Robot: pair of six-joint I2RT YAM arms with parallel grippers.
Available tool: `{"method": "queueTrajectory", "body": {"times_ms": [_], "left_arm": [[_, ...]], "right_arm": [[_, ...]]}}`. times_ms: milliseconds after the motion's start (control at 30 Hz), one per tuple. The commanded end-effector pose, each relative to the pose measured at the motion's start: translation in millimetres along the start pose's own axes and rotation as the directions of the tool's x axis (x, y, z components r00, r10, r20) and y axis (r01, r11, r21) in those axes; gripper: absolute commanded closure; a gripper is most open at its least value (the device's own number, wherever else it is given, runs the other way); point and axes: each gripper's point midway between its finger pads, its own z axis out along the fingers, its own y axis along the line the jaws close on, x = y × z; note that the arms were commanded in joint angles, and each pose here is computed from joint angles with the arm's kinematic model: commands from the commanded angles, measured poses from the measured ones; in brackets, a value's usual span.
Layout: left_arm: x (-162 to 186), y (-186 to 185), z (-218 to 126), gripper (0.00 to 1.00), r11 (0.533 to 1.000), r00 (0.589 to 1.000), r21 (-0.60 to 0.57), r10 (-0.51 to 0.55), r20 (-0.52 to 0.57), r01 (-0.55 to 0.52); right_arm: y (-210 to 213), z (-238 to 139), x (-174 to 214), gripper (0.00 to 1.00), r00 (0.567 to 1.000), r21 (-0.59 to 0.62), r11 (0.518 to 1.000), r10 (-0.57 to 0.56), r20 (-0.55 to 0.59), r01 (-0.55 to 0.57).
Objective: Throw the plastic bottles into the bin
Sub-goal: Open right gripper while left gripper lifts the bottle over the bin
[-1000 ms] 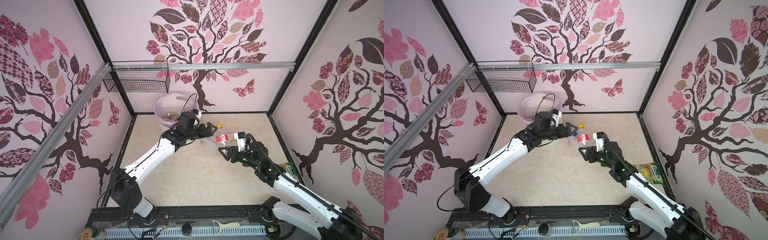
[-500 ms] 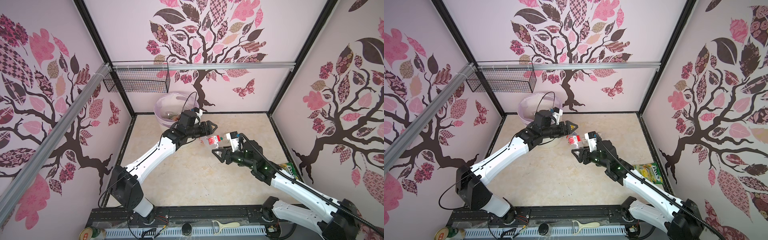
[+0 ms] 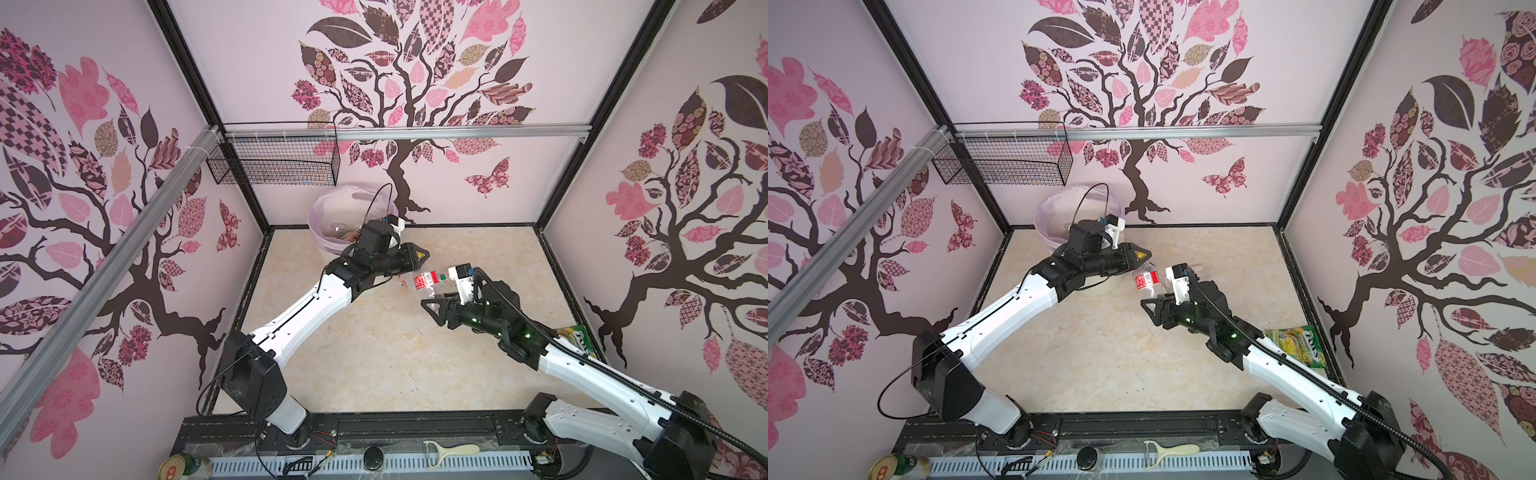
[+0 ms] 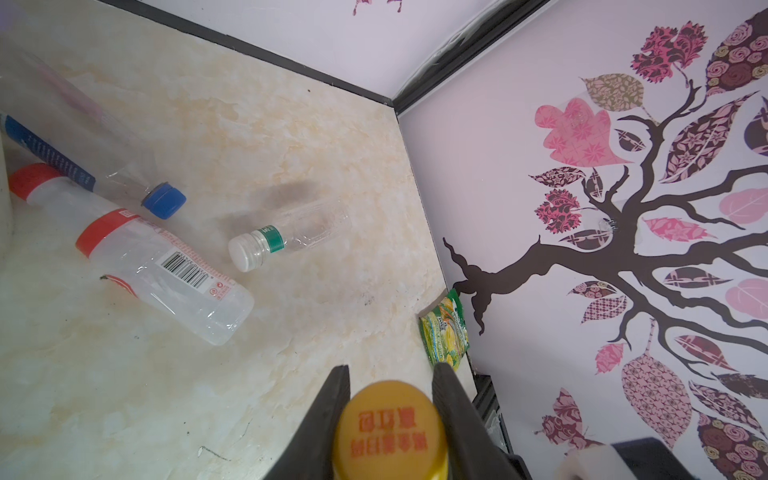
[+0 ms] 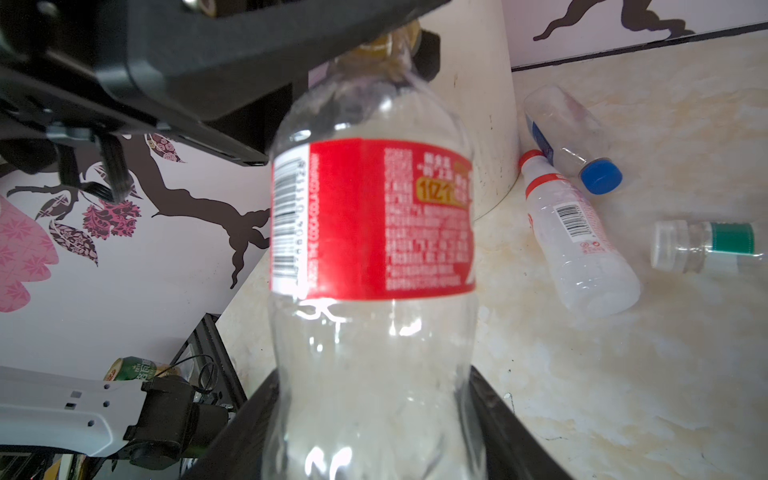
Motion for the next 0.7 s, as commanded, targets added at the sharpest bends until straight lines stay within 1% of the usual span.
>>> {"method": "queueTrajectory", "body": {"times_ms": [0, 100, 167, 300, 400, 533, 667], "left_arm": [[-10, -9, -5, 0.72, 0.999, 0.999, 0.015, 0.036, 0.033, -0.037], [-11, -9, -6, 0.73, 0.999, 0.998, 0.008, 0.044, 0.035, -0.044], [-15, -10, -9, 0.74, 0.998, 0.997, -0.002, 0.06, 0.044, -0.06], [-28, -16, -18, 0.78, 0.988, 0.988, -0.055, 0.146, 0.052, -0.143], [-42, -17, -25, 0.78, 0.968, 0.974, -0.125, 0.224, 0.034, -0.218], [-67, -21, -39, 0.77, 0.928, 0.947, -0.217, 0.319, 0.04, -0.303], [-105, -37, -63, 0.77, 0.891, 0.908, -0.273, 0.403, 0.111, -0.362]], "right_arm": [[8, -2, -17, 0.45, 0.999, -0.002, 1.0, -0.018, 0.04, 0.018], [8, -2, -18, 0.34, 0.999, 0.004, 1.0, -0.018, 0.041, 0.018], [5, -3, -20, 0.24, 0.999, 0.023, 1.0, -0.019, 0.045, 0.018], [6, -10, -30, 0.1, 0.997, 0.05, 0.998, -0.042, 0.065, 0.038], [9, -16, -39, 0.0, 0.994, 0.061, 0.997, -0.061, 0.093, 0.055], [9, -22, -54, 0.0, 0.988, 0.105, 0.991, -0.096, 0.12, 0.083], [12, -26, -72, 0.01, 0.982, 0.138, 0.984, -0.128, 0.138, 0.109]]}}
